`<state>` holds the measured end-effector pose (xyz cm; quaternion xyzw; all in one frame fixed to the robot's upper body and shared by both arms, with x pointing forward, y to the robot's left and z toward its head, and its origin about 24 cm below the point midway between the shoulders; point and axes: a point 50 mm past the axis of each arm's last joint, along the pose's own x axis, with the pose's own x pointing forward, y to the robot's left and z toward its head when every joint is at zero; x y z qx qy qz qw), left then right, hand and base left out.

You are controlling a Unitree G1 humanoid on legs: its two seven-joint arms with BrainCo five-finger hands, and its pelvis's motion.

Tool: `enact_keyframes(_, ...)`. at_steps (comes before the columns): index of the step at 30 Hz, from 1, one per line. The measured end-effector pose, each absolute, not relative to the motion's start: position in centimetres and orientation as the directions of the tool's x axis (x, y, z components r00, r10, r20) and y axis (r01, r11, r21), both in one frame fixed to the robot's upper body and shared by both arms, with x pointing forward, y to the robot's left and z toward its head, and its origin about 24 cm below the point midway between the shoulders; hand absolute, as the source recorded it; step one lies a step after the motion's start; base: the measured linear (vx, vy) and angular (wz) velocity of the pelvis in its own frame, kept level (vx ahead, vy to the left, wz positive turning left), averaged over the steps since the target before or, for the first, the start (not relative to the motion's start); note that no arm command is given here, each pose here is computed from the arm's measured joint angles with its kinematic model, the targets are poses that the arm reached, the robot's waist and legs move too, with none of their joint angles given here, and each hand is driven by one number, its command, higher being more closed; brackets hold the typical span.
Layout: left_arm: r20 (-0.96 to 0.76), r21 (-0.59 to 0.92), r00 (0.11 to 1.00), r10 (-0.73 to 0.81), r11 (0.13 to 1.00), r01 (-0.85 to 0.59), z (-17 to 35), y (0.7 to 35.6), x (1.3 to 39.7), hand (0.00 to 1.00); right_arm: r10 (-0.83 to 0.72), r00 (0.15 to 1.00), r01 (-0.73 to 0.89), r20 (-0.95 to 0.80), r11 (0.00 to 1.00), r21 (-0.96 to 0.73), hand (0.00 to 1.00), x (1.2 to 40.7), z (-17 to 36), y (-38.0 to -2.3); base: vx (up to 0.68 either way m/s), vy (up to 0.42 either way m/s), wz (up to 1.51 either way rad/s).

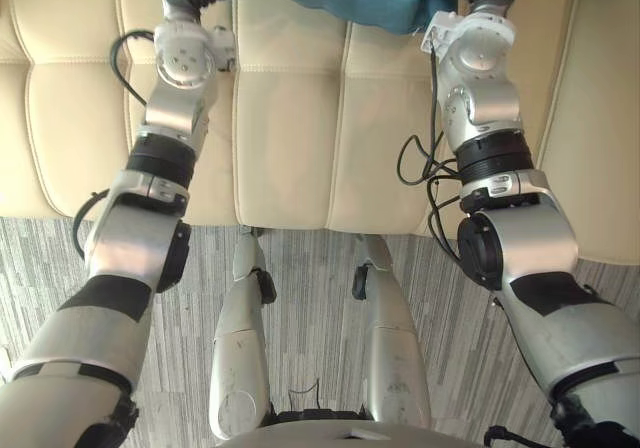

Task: Pick up cushions and gather them together orderly.

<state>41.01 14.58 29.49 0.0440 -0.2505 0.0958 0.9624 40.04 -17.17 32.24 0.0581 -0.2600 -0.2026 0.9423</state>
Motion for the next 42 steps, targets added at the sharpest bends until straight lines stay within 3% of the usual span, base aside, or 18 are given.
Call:
enact_keyframes(11,0.431,-0.055,0.875,0.220,0.974,-0.218,27.5,14.9,41.1,0.00,-0.426,0.802,0.337,0.419,0.901,0.272,0.00,40.2,30.9,-17.4,0.00,-0.013,-0.01)
enact_keyframes(19,0.430,-0.064,0.871,0.237,0.971,-0.232,25.8,16.2,40.4,0.00,-0.490,0.777,0.371,0.395,0.863,0.342,0.00,39.0,27.8,-20.4,-0.04,-0.087,0.06)
enact_keyframes(26,0.467,0.057,0.832,0.299,0.929,-0.366,23.2,21.0,38.3,0.00,-0.507,0.761,0.427,0.404,0.861,0.275,0.00,36.0,22.3,-24.3,-0.04,-0.144,0.12)
enact_keyframes(28,0.468,0.088,0.813,0.346,0.898,-0.432,21.6,23.8,36.8,0.00,-0.489,0.786,0.437,0.379,0.872,0.219,0.00,34.4,19.0,-25.0,-0.03,-0.120,-0.02)
enact_keyframes(32,0.423,0.186,0.826,0.373,0.856,-0.482,17.5,25.9,34.2,0.00,-0.470,0.835,0.446,0.286,0.883,0.150,0.00,31.1,13.4,-25.7,0.02,-0.085,0.01)
enact_keyframes(35,0.295,0.311,0.891,0.345,0.847,-0.431,11.4,26.0,30.9,0.00,-0.440,0.881,0.437,0.173,0.898,0.059,0.00,27.0,8.1,-24.8,0.08,-0.045,0.11)
enact_keyframes(39,0.034,0.306,0.923,0.383,0.875,-0.375,3.5,25.8,25.9,0.00,-0.448,0.891,0.446,-0.067,0.894,-0.041,0.00,22.2,1.2,-23.9,0.11,-0.031,0.05)
enact_keyframes(42,-0.239,0.247,0.895,0.377,0.915,-0.320,-2.8,24.9,22.1,0.00,-0.423,0.854,0.414,-0.303,0.905,-0.097,0.00,19.6,-4.2,-23.1,0.13,0.004,0.07)
